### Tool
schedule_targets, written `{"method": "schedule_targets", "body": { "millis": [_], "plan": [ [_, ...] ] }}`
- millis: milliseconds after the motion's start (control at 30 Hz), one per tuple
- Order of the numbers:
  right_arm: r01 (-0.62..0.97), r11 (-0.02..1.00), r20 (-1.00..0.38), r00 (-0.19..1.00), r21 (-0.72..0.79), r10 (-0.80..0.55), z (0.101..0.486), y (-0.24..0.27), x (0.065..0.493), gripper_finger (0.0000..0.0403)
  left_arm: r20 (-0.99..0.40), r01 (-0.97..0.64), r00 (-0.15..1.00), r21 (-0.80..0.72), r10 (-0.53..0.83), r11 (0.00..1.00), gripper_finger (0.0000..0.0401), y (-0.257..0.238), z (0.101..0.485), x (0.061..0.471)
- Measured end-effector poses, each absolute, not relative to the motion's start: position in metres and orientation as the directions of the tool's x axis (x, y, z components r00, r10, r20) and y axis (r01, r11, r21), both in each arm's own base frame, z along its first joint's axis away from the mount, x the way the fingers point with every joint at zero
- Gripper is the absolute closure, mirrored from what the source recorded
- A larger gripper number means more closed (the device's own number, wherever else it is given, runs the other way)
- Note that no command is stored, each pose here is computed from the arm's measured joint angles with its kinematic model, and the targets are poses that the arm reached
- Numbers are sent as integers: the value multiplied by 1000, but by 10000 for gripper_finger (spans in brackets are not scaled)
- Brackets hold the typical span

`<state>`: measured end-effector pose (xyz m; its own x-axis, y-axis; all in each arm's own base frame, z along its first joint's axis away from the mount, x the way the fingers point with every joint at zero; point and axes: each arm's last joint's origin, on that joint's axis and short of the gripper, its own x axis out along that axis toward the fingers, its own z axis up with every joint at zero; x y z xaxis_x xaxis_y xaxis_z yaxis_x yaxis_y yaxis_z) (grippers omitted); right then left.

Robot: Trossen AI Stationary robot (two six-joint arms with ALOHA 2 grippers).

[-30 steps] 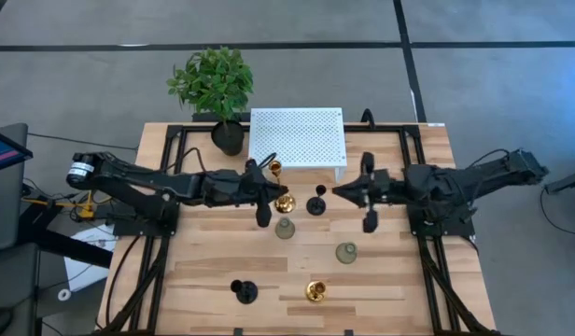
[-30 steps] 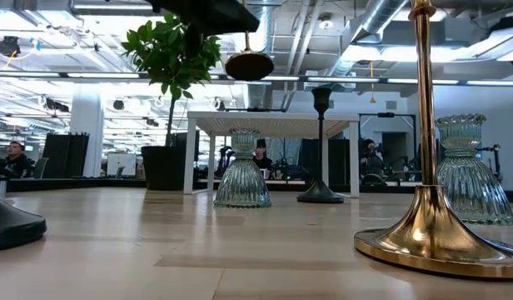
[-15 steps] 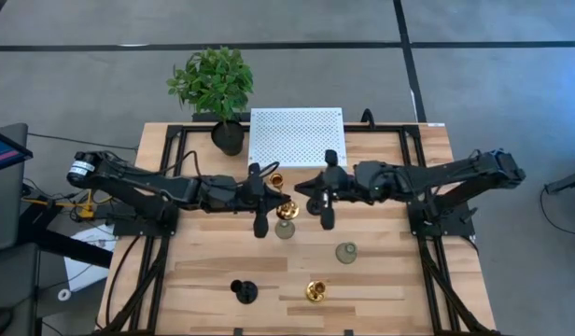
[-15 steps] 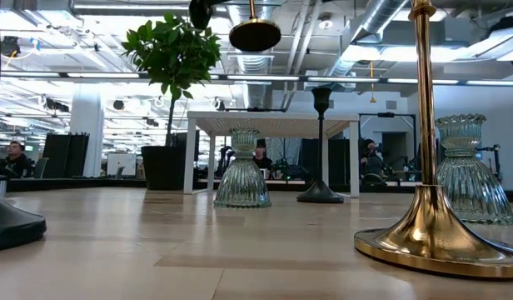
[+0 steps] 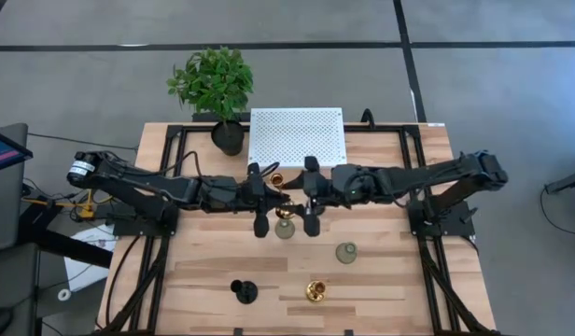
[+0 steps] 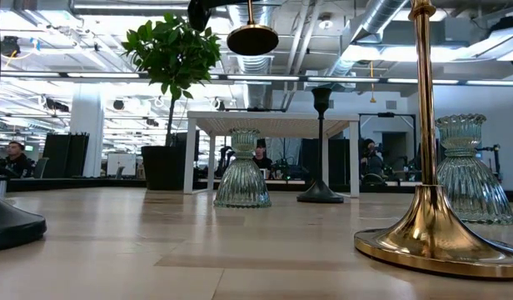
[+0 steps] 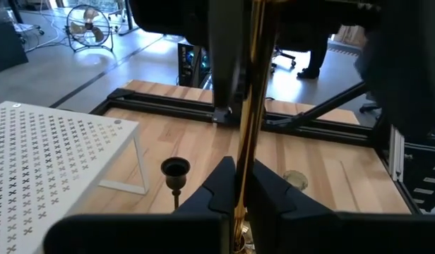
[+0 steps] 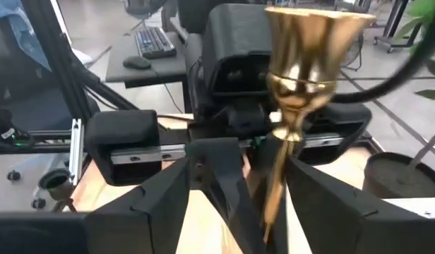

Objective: Pick & Place candle stick holders
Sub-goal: Put the top gold candle holder on the shelf

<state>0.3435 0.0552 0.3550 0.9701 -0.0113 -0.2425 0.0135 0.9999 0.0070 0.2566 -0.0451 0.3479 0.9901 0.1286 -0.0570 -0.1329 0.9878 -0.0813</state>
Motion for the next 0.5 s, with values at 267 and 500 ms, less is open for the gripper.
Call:
{"method": "schedule_targets", "body": {
  "millis": [267,500],
  "plan": [
    [32,999,-232,972,2,-31,358,49,346,267,-56,-133,990,-81,129,988,386,-45,348,257],
    [25,1000,-227,974,1,-25,359,48,346,385,-57,-128,991,-79,123,989,386,-45,348,257]
  ]
}}
